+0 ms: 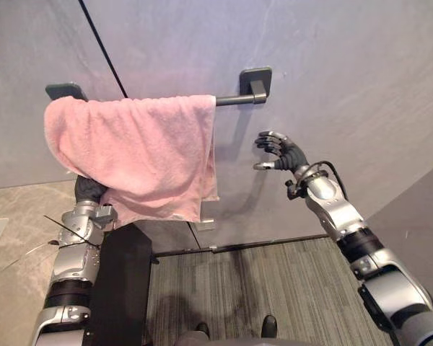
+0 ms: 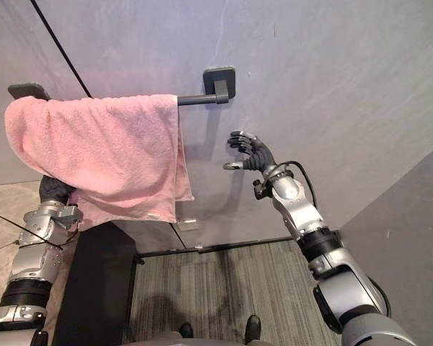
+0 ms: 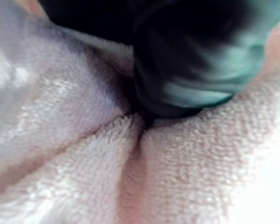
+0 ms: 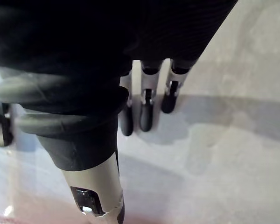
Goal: Organize washtable
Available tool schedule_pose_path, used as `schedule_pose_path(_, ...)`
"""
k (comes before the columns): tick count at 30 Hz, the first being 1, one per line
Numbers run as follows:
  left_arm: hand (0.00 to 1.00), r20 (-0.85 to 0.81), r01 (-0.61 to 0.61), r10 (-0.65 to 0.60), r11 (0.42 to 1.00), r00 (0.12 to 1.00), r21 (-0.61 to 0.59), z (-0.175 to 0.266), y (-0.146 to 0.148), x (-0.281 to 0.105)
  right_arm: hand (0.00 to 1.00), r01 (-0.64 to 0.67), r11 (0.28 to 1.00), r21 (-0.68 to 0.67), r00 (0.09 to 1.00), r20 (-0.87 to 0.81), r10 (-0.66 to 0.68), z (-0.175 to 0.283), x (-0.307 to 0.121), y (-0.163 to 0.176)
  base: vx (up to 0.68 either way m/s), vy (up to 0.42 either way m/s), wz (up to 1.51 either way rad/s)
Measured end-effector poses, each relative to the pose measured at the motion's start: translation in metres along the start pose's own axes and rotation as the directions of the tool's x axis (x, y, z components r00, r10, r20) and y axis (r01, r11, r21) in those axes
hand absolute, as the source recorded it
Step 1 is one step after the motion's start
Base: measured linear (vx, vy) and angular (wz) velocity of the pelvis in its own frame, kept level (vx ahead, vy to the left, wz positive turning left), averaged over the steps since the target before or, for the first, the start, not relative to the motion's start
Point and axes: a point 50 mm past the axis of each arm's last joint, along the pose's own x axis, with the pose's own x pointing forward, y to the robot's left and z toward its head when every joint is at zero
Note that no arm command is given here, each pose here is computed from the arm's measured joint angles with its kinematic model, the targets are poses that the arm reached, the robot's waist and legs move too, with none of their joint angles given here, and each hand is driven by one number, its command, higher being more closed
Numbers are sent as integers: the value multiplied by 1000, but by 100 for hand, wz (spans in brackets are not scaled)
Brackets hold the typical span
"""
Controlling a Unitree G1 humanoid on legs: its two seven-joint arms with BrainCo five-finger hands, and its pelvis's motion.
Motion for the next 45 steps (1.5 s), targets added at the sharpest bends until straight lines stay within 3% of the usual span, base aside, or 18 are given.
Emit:
schedule_pose_path(5, 100, 30, 34, -33, 999, 999, -36, 7, -16, 9, 0, -32, 999, -3, 999, -4, 32, 12, 23, 14, -33, -16, 9)
schedule_pose_path(17, 100, 56, 30, -27, 998, 998, -52, 14, -23, 16, 0, -146, 989, 33, 985, 92, 143, 62, 58, 71, -34, -17, 4)
schedule_pose_path(30, 100, 47, 15, -12, 997, 999, -80, 9, -29, 14, 0, -145, 989, 24, 986, 90, 142, 65, 61, 73, 0, 0, 1)
schedule_pose_path(31, 100, 47, 15, -12, 997, 999, -80, 9, -29, 14, 100, -145, 989, 20, 986, 90, 143, 65, 61, 73, 0, 0, 0)
schedule_pose_path(45, 100, 45, 16, -12, 996, 999, -91, 8, -32, 14, 100, -125, 992, 32, 988, 96, 121, 66, 61, 68, 0, 0, 0)
